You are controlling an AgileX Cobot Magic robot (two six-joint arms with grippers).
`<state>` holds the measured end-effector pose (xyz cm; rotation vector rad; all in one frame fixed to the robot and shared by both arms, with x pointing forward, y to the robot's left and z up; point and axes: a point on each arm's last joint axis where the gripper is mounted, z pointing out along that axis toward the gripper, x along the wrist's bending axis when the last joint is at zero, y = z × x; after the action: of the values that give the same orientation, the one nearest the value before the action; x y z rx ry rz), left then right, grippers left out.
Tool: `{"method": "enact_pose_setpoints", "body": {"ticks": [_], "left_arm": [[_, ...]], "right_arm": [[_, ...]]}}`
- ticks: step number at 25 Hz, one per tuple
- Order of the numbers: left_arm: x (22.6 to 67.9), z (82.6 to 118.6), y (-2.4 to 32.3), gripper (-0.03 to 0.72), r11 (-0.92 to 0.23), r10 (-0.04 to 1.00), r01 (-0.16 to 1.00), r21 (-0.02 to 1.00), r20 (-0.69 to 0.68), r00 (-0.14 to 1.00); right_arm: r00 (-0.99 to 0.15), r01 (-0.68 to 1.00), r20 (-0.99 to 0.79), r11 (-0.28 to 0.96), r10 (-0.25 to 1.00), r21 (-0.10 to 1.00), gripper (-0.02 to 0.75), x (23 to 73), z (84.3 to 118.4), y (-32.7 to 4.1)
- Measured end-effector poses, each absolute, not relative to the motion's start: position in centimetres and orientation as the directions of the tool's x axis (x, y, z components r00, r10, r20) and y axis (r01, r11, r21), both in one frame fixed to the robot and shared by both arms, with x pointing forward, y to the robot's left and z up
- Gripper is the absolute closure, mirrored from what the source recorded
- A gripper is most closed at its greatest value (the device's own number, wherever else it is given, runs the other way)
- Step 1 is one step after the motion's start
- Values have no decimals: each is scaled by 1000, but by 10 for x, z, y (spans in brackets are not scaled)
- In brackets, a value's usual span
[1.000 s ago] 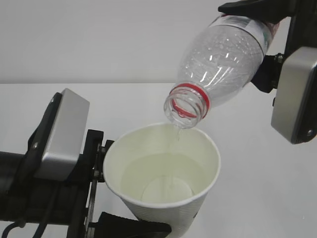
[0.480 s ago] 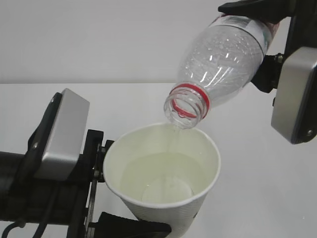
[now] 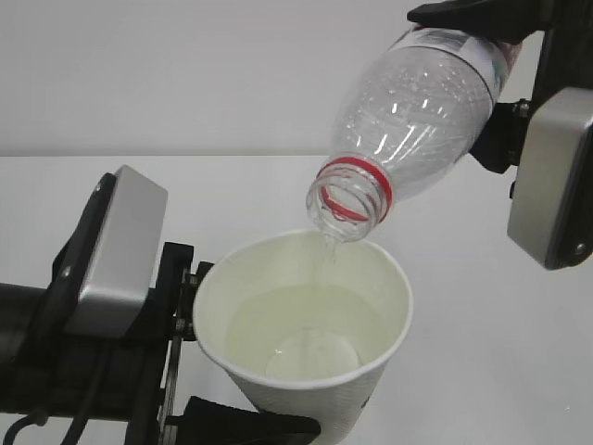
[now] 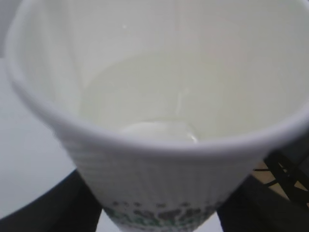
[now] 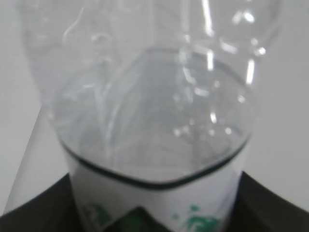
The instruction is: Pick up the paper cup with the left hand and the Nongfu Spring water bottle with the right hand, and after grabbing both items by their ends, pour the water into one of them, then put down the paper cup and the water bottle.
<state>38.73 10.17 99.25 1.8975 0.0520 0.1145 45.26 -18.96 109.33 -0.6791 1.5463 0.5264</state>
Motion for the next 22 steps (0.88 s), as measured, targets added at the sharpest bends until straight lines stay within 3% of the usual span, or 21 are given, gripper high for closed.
{"method": "enact_pose_setpoints", "body": {"ticks": [22], "left_arm": [[387,992,102,198,-325,94,-21,945,54,994]], "right_arm": [[-14,-702,-994,710,-104,-64,269,452,1094,-189]]}}
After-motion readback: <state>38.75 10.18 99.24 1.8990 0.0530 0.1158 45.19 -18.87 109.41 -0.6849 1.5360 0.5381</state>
